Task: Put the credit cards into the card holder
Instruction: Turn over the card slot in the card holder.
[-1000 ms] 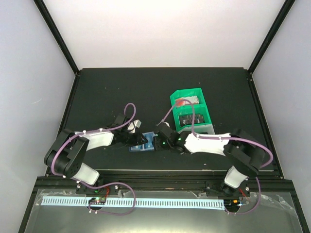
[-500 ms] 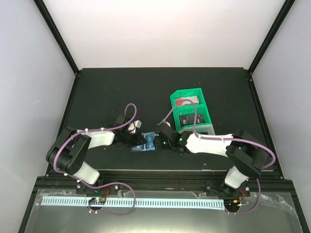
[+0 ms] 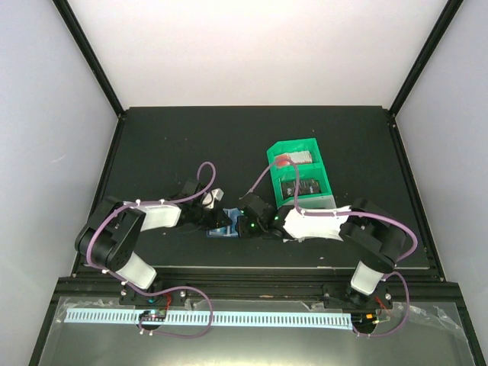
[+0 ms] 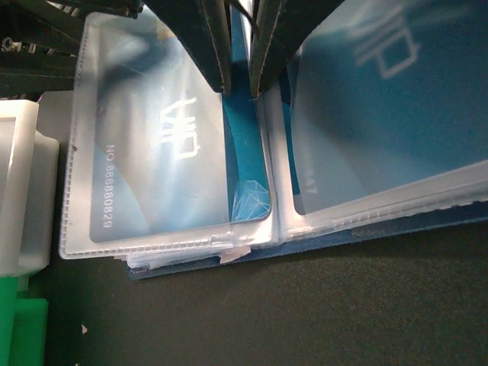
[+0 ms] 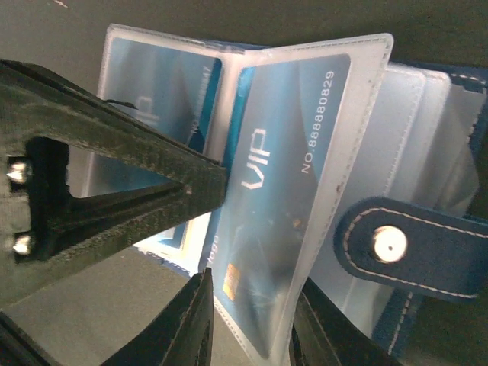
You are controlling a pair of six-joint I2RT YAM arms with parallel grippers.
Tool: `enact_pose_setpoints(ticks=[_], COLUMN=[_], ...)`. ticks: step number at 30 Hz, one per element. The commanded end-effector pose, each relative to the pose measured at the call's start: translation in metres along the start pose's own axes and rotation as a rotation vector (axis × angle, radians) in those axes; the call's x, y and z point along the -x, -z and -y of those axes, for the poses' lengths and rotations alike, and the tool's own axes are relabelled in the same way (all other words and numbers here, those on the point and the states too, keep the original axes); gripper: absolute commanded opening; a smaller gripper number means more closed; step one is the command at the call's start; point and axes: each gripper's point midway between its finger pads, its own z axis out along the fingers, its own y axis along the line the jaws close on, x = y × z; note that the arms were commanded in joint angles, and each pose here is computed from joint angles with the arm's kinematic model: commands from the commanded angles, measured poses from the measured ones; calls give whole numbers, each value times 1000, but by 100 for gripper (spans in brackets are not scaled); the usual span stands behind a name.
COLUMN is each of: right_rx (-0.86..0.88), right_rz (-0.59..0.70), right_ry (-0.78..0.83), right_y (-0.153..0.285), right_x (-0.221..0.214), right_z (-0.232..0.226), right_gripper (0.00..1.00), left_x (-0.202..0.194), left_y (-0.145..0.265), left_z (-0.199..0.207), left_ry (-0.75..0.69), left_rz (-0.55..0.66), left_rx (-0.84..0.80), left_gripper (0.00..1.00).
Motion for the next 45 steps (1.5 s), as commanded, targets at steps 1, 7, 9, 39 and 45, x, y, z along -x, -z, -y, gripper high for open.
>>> enact_pose_setpoints(ticks=[1,7,9,39,45], right_rx=[69,111,133,214,10], right_rz=[32,50,55,174,329], right_ry=[16,23,33,75,86], right_y=[2,3,4,26,81], right_x=[15,20,23,68,80], right_z=[-23,-32,-39,-81,-14], right_gripper=[29,32,33,37,42], left_x=[-10,4,12,23,15], left_y=[-3,22,36,109,97], left_z=[-18,-10,-8,-18,-17], left_ry=[20,-5,-15,30,15], left_rz=[-30,72,131,343,283], left_rx=[83,136,171,264,225], left_gripper=[10,24,29,69,61])
